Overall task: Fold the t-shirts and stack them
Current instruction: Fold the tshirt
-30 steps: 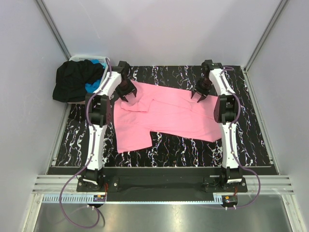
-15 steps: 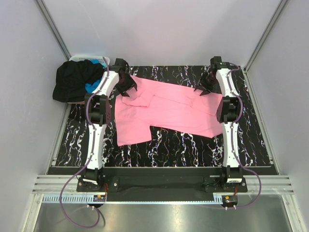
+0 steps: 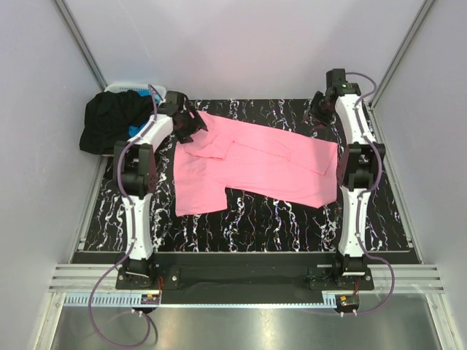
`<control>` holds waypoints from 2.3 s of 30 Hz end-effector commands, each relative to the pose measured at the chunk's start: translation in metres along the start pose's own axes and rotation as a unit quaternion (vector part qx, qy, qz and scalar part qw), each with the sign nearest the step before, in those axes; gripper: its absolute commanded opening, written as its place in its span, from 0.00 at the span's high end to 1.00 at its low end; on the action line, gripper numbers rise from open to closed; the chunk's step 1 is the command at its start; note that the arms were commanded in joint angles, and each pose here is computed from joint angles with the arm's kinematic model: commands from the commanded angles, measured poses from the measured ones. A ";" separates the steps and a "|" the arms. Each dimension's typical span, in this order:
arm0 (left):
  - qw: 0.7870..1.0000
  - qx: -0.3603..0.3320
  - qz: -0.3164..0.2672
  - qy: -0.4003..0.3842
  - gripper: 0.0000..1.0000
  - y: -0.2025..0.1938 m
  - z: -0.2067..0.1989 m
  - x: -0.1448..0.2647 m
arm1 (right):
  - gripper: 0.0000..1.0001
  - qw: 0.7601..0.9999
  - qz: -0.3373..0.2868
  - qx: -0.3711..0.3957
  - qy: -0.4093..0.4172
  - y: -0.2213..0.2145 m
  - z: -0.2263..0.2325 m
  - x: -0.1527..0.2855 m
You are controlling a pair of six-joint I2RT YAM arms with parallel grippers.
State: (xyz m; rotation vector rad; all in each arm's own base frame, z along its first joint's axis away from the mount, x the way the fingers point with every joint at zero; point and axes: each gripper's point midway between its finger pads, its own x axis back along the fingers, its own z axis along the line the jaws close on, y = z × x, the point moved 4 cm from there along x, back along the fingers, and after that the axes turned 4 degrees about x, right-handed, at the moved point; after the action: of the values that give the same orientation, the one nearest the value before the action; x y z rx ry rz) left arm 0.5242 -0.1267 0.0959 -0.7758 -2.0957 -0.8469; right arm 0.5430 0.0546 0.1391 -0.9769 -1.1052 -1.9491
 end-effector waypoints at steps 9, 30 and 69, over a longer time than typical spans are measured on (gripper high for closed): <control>0.994 -0.033 -0.081 -0.064 0.21 0.002 -0.029 0.087 | 0.49 0.984 -0.018 -0.097 -0.146 -0.071 -0.051 0.064; 0.998 -0.032 0.060 -0.012 0.25 -0.060 -0.005 0.035 | 0.54 0.963 0.030 -0.168 -0.210 -0.113 -0.108 0.042; 0.998 -0.016 0.060 0.017 0.25 -0.054 -0.004 0.024 | 1.00 0.956 0.070 -0.170 -0.227 -0.112 -0.129 0.025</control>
State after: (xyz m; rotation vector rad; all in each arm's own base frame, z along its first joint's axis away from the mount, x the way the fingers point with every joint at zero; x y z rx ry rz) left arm 0.4621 -0.1561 0.0890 -0.9113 -1.9507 -0.8147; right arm 0.3942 -0.0079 0.0583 -1.6885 -0.8455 -1.8574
